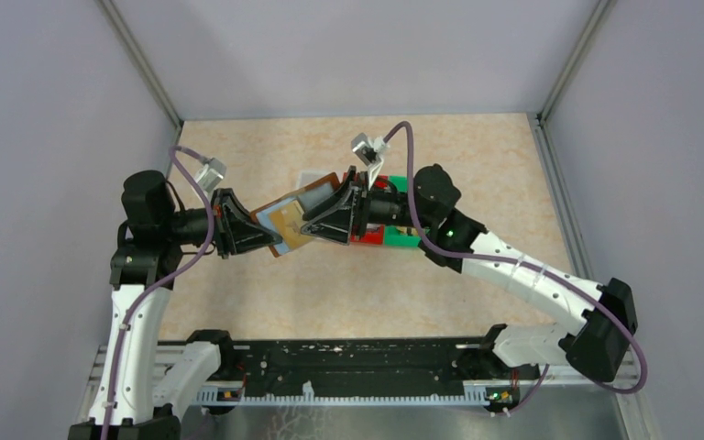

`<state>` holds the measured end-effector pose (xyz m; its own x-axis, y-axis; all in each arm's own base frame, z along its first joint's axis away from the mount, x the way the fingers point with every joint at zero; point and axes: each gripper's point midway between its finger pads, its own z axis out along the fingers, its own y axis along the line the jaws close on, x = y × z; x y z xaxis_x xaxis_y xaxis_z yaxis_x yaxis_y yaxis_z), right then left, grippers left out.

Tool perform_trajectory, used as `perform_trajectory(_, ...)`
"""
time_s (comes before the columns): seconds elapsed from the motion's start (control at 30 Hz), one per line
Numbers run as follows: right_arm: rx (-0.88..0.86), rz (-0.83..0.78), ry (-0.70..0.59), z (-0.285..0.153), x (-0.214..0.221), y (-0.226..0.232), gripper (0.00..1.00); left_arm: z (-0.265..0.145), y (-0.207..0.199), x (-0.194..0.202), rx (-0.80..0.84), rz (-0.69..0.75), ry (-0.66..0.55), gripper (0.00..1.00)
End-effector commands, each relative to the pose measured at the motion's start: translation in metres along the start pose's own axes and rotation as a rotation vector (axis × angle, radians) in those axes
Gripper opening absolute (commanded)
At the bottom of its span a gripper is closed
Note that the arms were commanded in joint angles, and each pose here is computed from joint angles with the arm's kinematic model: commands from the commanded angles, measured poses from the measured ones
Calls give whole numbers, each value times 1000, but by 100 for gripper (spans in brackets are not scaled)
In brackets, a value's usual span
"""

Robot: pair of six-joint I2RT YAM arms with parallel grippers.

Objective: Take the credit cards out of the card holder
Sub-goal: Remove the credit card from the card holder.

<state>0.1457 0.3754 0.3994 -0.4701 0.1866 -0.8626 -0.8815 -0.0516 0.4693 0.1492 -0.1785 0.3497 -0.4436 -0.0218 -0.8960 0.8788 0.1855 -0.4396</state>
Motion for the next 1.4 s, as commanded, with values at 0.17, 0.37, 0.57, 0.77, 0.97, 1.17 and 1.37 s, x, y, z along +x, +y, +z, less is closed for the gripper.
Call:
perform_trajectory(0.17,-65,-46,21,7,-13,11,34,-2,-12,-5,37,48,-2,0)
perform_trajectory(0.37,-14,-71,30,4,-20,6,40,-2,-13,-4,42,41,0,0)
perform_trajectory(0.57,27,-88,3,-12,-38,-1,43,-2,-12,-3,43,42,-1,0)
perform_trajectory(0.77,-2,-63,13,-8,-34,-1,43,-2,-12,-5,43,42,-2,0)
perform_trajectory(0.97,-68,-27,16,-1,-30,5,35,-1,-11,-5,41,39,-2,0)
perform_trajectory(1.17,-90,-9,38,6,-23,8,34,-1,-11,-6,42,39,-3,0)
perform_trajectory(1.37,-93,-6,41,8,-22,8,34,-1,-12,-8,45,43,-4,0)
